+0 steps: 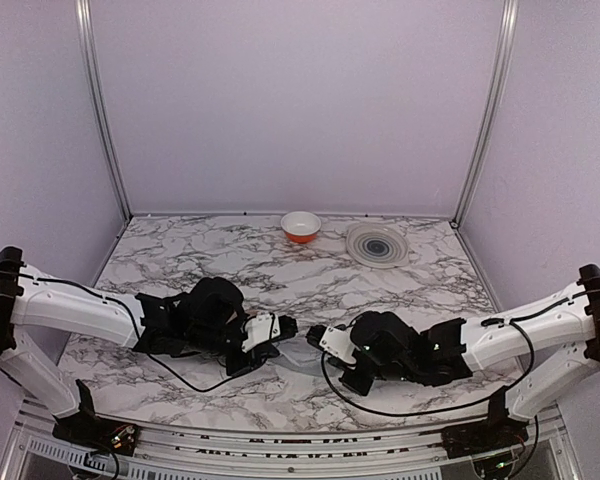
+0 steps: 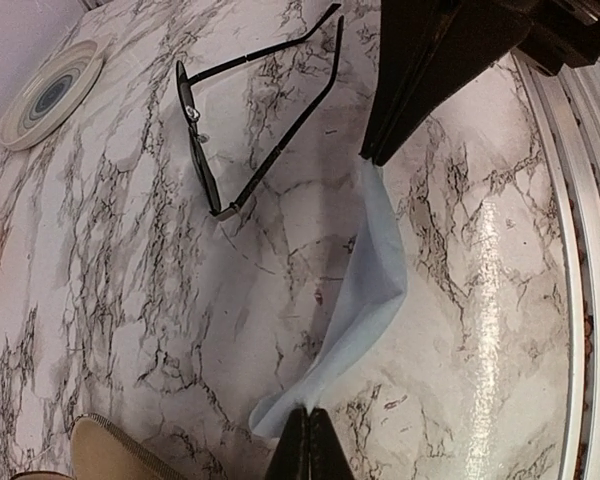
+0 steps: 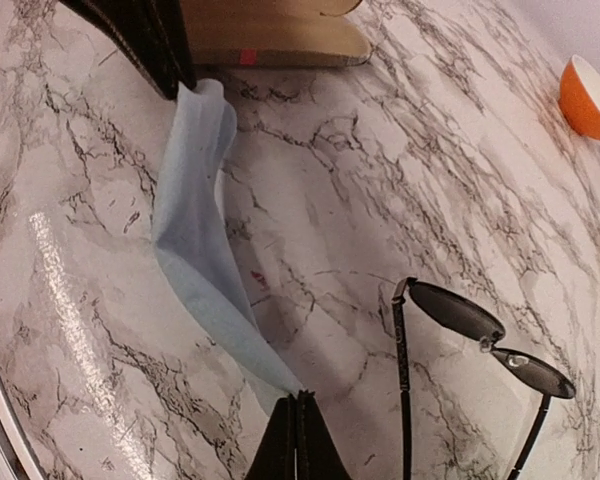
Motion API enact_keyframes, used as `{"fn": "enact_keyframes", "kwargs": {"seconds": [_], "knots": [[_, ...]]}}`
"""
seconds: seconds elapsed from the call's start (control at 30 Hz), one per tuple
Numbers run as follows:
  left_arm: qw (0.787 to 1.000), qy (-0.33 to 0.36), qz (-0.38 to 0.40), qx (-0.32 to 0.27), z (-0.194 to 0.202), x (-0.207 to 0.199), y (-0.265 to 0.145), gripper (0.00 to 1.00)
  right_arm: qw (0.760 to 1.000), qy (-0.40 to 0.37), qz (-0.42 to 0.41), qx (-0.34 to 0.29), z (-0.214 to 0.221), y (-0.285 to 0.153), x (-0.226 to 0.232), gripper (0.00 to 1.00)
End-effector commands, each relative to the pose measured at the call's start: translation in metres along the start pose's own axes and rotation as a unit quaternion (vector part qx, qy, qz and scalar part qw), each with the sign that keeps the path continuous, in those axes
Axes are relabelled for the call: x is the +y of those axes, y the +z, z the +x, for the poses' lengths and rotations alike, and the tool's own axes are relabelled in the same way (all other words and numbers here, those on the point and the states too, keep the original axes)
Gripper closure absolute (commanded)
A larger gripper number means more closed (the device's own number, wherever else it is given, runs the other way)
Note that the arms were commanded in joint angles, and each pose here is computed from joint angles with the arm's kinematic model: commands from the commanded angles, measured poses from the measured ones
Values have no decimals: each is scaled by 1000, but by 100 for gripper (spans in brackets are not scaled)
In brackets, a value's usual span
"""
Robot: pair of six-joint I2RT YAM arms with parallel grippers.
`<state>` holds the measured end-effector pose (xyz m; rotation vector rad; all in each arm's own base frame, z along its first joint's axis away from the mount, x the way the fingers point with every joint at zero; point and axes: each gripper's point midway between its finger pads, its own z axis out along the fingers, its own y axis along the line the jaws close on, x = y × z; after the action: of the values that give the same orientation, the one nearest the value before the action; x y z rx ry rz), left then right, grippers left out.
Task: Organize the sunglasses
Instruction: Place the folded cleaning cloth in the sunglasses case.
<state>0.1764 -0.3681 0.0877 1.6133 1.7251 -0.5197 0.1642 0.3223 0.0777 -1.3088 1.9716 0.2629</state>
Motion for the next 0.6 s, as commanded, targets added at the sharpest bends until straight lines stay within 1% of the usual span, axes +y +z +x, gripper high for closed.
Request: {"fn": "enact_keyframes", "kwargs": {"seconds": [0.0,0.17,0.33,0.57], "knots": [[999,-35,-31,-9,-13,14,-17,100,998,-23,36,-44,-40,-12,-25,97],[997,-54,-54,-9,-13,22,-30,100,995,-42,64,-56,-62,-11,-44,97],[995,-74,-72,0,-10,26,-42,100,993,-69,75,-59,-77,-4,-55,97],[987,-108,-115,13,1,37,-59,100,988,-106,79,-81,-116,9,-63,97]]}}
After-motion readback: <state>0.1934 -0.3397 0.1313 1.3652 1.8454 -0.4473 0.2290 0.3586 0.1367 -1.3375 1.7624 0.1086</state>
